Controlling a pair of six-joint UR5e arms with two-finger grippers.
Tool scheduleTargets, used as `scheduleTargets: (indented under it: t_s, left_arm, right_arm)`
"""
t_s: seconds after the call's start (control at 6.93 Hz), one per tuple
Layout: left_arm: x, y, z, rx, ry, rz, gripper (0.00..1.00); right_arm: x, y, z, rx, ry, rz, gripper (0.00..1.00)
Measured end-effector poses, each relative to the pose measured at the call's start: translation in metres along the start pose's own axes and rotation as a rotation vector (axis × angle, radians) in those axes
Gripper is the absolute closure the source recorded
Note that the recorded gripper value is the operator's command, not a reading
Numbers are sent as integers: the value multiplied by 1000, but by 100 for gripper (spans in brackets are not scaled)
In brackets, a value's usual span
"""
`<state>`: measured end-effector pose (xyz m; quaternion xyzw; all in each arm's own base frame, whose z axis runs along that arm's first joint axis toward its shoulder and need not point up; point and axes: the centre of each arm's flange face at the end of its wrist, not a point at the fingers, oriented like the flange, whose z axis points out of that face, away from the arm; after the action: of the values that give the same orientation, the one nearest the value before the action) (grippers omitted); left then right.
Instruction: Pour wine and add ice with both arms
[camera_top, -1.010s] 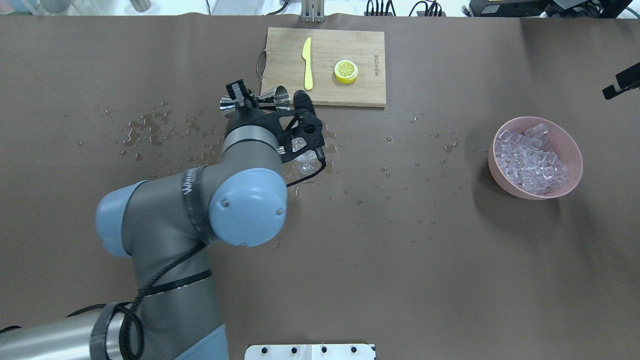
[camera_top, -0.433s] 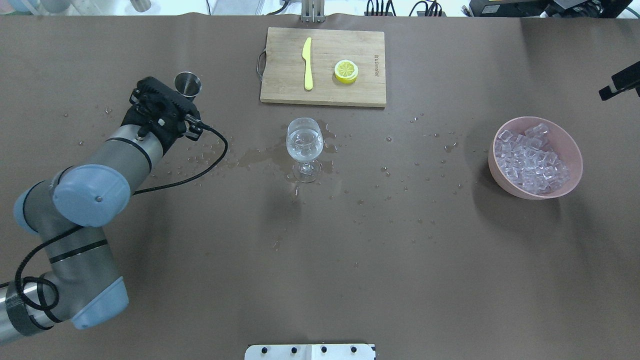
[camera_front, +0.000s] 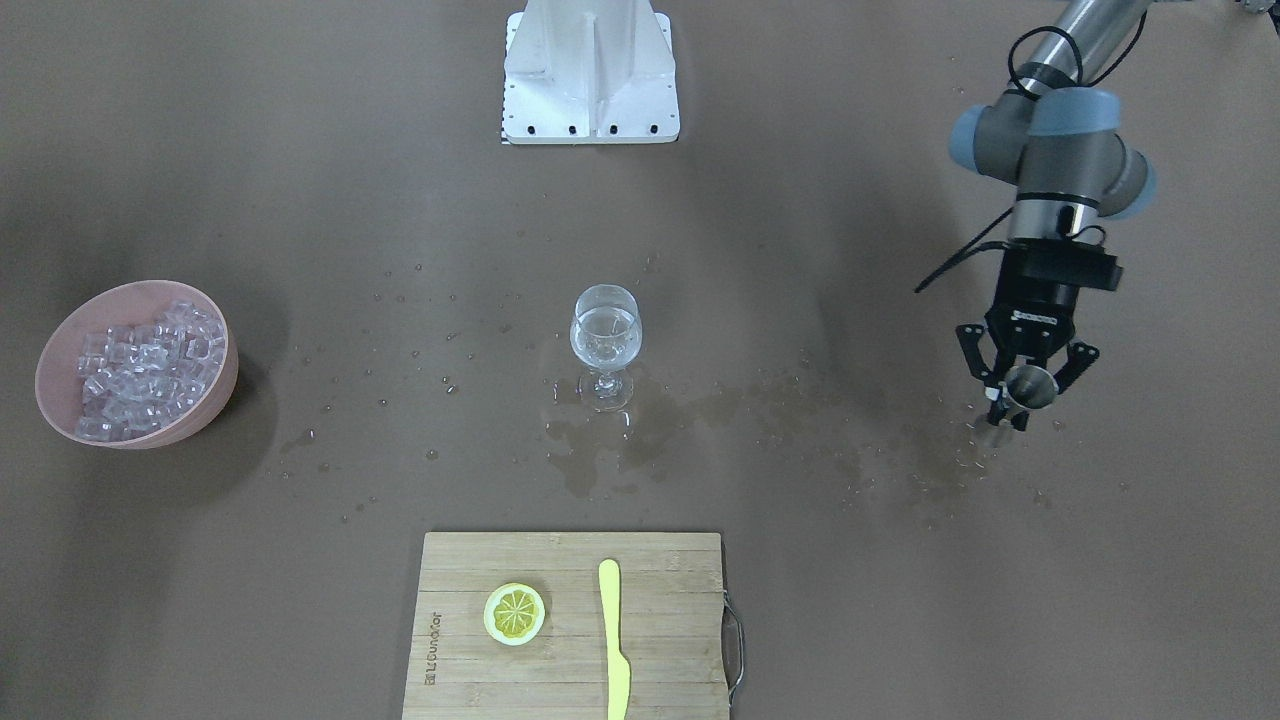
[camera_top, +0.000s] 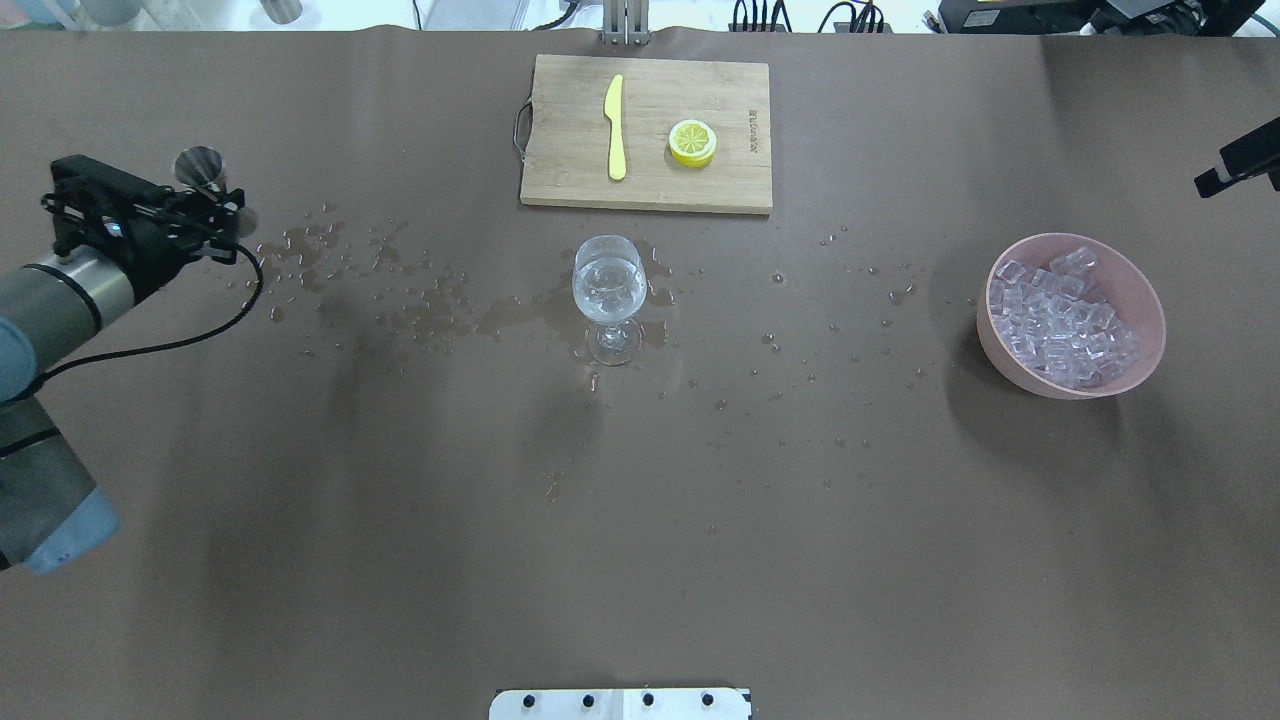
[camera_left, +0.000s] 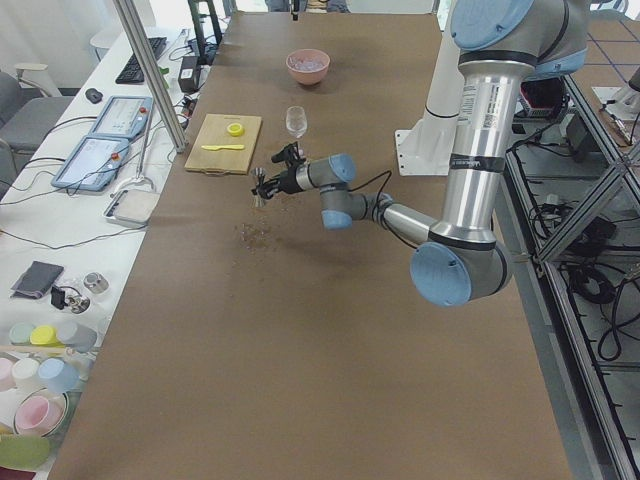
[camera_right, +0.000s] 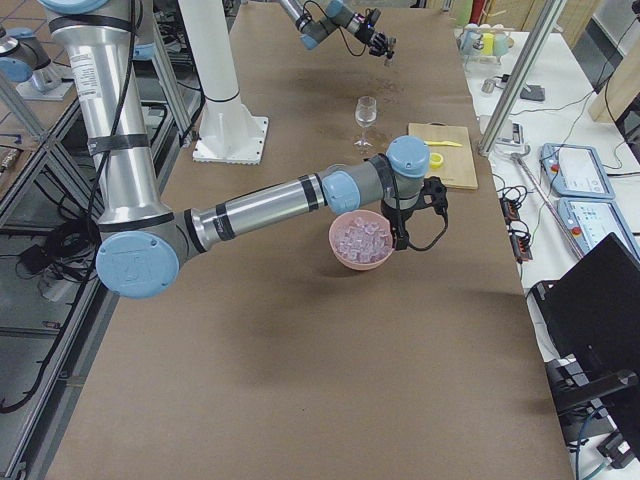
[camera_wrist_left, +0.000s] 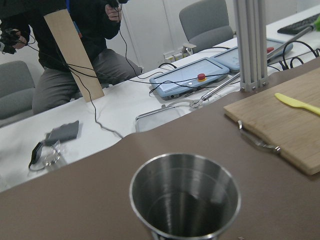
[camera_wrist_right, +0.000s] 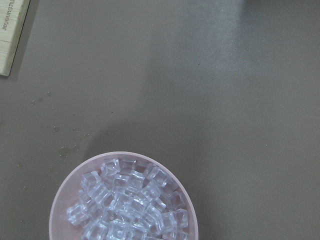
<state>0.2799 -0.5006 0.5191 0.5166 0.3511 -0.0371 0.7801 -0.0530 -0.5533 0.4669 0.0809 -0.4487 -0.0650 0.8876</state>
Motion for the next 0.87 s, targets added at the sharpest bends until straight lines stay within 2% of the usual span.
scheduleTargets:
  t_s: [0.29, 0.58, 0.87]
  left_arm:
    - [-74, 35, -9, -40, 3, -93, 100]
    - [-113, 69, -24, -53, -12, -103, 100]
    - [-125, 83, -30, -60, -24, -108, 100]
  right_arm:
    - [-7, -1, 1, 8, -4, 0, 0]
    - [-19, -3, 10, 30, -15, 15, 0]
    - [-26, -3, 15, 36, -16, 20, 0]
